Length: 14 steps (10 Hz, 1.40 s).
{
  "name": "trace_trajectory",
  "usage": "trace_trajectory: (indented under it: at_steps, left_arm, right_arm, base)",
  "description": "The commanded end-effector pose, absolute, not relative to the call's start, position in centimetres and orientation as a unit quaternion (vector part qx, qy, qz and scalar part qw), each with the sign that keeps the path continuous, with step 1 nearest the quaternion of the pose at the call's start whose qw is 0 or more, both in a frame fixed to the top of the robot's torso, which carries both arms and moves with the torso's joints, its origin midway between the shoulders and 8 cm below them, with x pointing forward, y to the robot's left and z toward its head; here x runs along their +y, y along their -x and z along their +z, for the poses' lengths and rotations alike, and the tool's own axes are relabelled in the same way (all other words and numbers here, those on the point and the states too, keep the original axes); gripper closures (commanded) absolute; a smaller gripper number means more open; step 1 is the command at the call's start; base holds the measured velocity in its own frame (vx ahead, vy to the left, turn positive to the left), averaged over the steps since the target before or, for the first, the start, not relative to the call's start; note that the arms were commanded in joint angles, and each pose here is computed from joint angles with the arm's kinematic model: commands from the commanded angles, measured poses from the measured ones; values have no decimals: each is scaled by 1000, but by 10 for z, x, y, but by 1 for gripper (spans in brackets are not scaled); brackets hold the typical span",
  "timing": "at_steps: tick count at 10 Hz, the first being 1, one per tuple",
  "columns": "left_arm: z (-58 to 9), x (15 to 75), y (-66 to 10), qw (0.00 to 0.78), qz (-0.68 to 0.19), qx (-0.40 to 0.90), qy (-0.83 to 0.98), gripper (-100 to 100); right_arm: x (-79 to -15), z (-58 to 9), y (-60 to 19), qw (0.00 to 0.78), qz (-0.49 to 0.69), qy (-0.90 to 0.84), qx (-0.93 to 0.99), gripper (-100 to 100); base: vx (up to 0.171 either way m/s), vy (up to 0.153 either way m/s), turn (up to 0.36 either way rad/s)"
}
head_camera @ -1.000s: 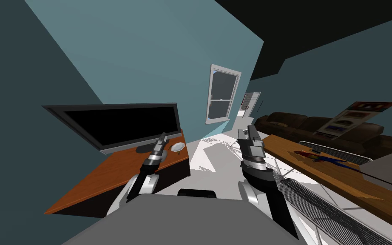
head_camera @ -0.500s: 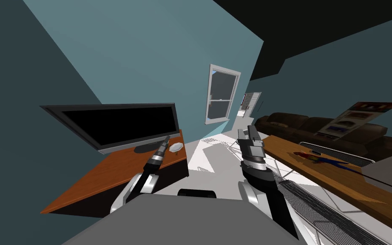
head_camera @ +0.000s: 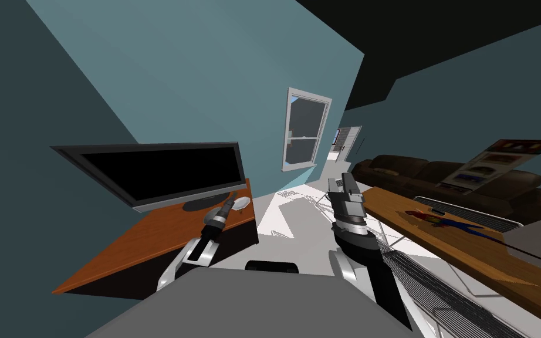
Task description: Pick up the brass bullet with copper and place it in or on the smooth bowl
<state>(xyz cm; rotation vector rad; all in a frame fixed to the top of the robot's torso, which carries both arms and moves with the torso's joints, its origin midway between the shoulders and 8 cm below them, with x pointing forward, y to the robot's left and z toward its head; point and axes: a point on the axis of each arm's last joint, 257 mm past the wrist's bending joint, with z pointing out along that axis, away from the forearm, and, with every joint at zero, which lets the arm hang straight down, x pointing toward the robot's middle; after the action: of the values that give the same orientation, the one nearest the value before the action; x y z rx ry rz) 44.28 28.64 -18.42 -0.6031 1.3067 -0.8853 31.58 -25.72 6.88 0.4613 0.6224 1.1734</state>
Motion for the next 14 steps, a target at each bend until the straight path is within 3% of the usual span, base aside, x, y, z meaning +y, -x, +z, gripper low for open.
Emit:
trace_trajectory:
  at_steps: [1, 7, 14]
  left_arm:
    - [-204, 295, -449, 656, -372, 599, 268, -100]
    - [-298, 334, -457, 612, -279, 684, 283, -100]
    - [-356, 366, -452, 580, -209, 733, 286, -100]
  right_arm:
    - [-257, 69, -316, 763, 540, -212, 286, 0]
    - [-257, 69, -316, 763, 540, -212, 286, 0]
    - [-257, 69, -316, 763, 540, -212, 286, 0]
  base:
    - [3, -41, 11]
    - [33, -80, 19]
    - [29, -45, 11]
